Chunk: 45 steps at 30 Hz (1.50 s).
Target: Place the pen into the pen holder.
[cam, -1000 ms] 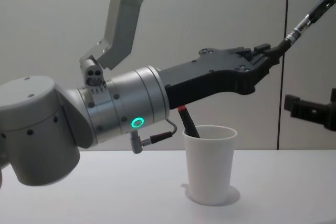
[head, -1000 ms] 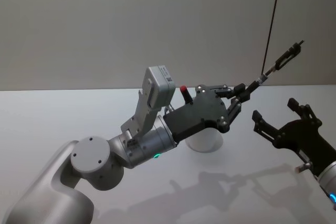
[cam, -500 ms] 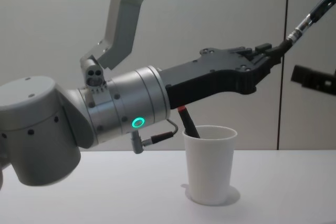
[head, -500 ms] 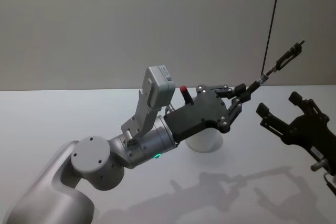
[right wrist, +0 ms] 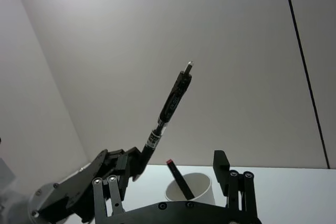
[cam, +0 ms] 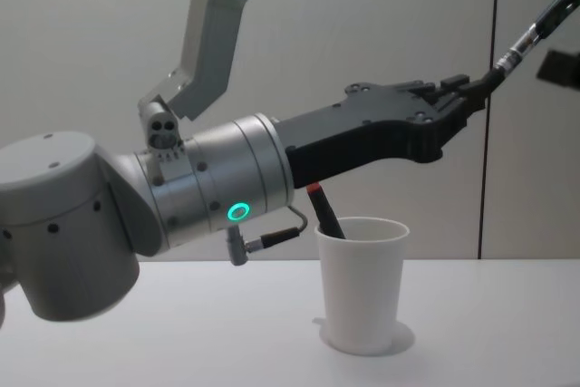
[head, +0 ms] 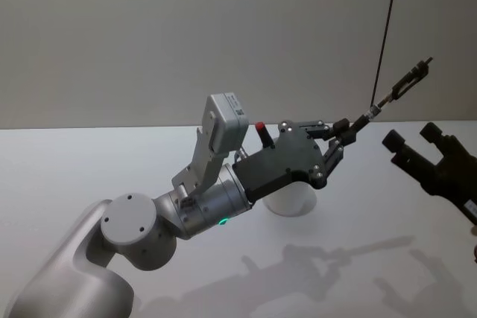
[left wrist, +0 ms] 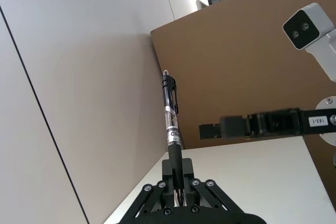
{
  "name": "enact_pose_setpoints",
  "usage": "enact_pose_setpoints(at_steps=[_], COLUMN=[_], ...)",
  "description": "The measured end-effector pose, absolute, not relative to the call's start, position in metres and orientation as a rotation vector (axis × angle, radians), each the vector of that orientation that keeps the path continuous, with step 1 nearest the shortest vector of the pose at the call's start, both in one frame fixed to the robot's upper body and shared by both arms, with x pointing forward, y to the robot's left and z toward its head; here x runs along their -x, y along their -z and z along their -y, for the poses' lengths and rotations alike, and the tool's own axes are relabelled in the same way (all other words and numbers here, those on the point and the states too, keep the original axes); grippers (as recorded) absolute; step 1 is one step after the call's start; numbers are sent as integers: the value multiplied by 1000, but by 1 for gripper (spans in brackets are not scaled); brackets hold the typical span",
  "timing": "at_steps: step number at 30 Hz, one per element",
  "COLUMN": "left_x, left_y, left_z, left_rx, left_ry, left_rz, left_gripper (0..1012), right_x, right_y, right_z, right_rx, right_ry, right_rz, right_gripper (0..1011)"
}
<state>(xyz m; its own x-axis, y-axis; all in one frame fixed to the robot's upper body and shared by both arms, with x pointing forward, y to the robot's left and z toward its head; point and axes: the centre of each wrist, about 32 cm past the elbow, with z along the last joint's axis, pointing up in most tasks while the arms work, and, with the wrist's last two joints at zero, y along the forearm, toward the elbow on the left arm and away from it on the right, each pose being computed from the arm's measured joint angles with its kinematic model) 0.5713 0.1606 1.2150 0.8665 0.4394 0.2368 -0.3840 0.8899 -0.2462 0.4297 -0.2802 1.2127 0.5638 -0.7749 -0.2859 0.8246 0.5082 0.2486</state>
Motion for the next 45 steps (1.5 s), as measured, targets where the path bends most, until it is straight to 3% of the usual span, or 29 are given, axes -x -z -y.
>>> enact_pose_setpoints(at_steps=[15,45], left_x=[-571,-571], left_y=[-1215,-1215], left_z=[-161,-161], left_rx=[194,194], left_ry=[-434,-434], left_rz=[293,293], left_gripper=[104,103], right_x=[-438,-472], right_y=[-1221,-1241], right_z=[275,244], right_rx=[-518,-480], right_ry=[938,921], right_rz=[-340,-446], right_gripper=[1002,1002])
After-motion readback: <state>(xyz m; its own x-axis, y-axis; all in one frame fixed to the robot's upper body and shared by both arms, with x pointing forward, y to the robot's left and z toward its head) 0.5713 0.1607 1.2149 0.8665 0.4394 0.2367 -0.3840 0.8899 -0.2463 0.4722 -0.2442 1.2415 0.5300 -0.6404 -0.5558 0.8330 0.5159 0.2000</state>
